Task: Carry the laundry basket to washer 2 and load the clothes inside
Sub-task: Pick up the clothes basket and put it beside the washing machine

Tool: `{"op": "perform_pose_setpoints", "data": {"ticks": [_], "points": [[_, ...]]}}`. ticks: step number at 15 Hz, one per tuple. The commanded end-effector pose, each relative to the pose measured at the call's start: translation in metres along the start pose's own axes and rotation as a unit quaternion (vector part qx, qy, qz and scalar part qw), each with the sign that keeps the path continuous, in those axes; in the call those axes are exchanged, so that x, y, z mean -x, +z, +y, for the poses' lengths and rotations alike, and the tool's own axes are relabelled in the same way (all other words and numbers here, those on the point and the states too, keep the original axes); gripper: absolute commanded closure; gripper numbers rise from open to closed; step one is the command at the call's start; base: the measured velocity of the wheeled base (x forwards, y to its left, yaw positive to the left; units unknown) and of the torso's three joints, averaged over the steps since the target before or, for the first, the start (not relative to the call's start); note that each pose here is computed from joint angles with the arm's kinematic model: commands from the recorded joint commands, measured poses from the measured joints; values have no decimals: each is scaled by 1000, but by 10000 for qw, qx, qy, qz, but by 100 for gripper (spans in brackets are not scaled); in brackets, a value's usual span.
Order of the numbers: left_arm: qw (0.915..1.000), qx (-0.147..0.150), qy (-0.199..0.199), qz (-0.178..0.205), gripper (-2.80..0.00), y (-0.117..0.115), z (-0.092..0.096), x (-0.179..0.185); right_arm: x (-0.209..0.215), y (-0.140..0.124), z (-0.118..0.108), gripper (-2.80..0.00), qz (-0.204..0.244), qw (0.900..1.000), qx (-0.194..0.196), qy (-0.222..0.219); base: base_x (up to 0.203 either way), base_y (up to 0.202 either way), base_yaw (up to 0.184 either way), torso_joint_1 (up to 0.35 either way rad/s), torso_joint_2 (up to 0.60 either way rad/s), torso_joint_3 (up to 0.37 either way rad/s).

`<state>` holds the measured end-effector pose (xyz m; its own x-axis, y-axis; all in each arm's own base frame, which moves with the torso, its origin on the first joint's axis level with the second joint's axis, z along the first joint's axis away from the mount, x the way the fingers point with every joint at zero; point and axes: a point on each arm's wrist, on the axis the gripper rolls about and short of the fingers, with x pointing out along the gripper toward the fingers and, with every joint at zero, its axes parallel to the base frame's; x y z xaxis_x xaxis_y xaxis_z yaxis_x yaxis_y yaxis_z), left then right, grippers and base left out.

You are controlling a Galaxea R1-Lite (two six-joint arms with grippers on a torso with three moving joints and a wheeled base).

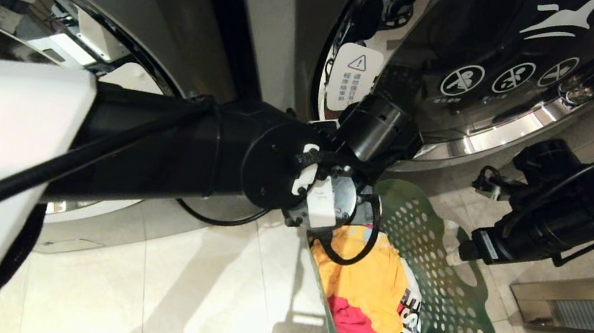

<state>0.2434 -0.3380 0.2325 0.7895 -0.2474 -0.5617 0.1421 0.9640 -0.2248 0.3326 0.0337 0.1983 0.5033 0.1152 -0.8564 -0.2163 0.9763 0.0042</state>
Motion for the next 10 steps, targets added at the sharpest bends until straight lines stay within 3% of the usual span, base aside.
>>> {"op": "perform_pose_setpoints", "data": {"ticks": [1,6,10], "points": [[9999,68,-77,-101,-280,8,2,15,24,-3,2,-280,-243,9997,33,-25,0,0,0,0,0,0],[9995,-94,272,98,-280,11,21,59,58,-44,14,-280,-227,9996,164,20,0,0,0,0,0,0],[9981,-346,163,474,-280,-13,42,110,86,-86,36,-280,-308,9982,458,249,0,0,0,0,0,0]]}}
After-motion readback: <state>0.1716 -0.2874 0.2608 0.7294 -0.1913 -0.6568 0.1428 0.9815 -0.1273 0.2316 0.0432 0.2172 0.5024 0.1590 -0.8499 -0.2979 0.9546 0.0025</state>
